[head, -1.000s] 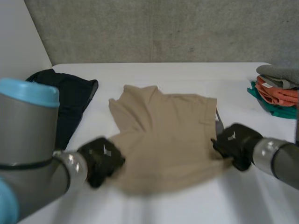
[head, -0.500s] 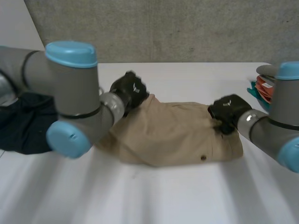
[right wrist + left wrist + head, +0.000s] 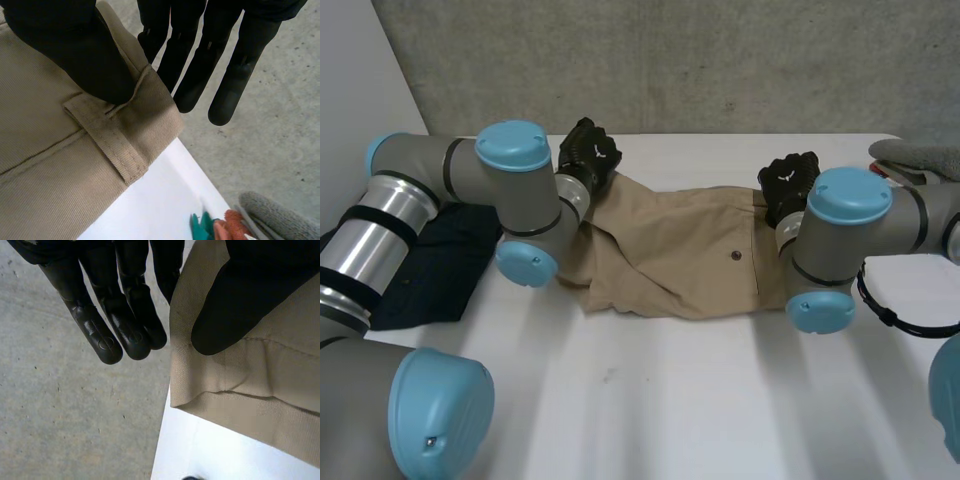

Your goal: Fold the laundry.

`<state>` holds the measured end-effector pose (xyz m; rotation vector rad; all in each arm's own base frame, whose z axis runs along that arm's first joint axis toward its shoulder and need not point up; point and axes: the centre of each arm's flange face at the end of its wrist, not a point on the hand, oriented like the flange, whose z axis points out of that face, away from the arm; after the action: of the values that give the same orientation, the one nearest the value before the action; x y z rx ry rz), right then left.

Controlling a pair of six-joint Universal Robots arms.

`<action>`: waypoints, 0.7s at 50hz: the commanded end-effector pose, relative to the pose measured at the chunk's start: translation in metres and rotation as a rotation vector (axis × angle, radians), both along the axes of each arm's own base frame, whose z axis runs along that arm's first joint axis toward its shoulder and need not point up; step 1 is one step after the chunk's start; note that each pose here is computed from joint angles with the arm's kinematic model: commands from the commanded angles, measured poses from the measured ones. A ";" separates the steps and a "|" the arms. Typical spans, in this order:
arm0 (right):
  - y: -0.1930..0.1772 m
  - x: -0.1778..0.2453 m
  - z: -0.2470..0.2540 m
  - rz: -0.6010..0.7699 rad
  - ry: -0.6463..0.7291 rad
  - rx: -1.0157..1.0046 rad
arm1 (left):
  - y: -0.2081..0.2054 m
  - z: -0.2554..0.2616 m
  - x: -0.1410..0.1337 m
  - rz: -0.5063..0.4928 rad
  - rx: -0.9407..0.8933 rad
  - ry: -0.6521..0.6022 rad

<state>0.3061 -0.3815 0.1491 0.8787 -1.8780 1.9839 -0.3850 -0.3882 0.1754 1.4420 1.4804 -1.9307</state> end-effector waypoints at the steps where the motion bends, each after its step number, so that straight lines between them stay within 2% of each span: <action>1: -0.010 -0.001 -0.007 -0.043 0.025 -0.051 | -0.012 -0.001 0.015 0.046 0.013 -0.007; 7: -0.016 -0.001 -0.014 -0.046 0.040 -0.059 | -0.020 0.002 0.027 0.093 0.023 0.008; 10: -0.016 0.003 -0.017 -0.022 0.020 -0.058 | -0.017 0.006 0.025 0.084 0.038 0.031; 17: -0.016 0.012 -0.016 -0.011 -0.040 -0.057 | -0.007 0.026 0.020 0.070 0.080 0.152; 22: -0.021 0.004 -0.006 -0.069 -0.059 -0.067 | -0.011 0.049 0.036 0.143 0.090 0.229; 28: -0.022 -0.012 0.020 -0.083 -0.114 -0.055 | 0.005 0.064 0.059 0.212 0.221 0.246; 35: -0.005 -0.024 0.026 0.006 -0.093 0.117 | 0.045 0.050 0.082 0.195 0.493 0.193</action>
<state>0.2911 -0.4008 0.1713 0.7047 -1.9151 2.0475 -0.3213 -0.3747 0.2371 1.1358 1.9897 -1.8696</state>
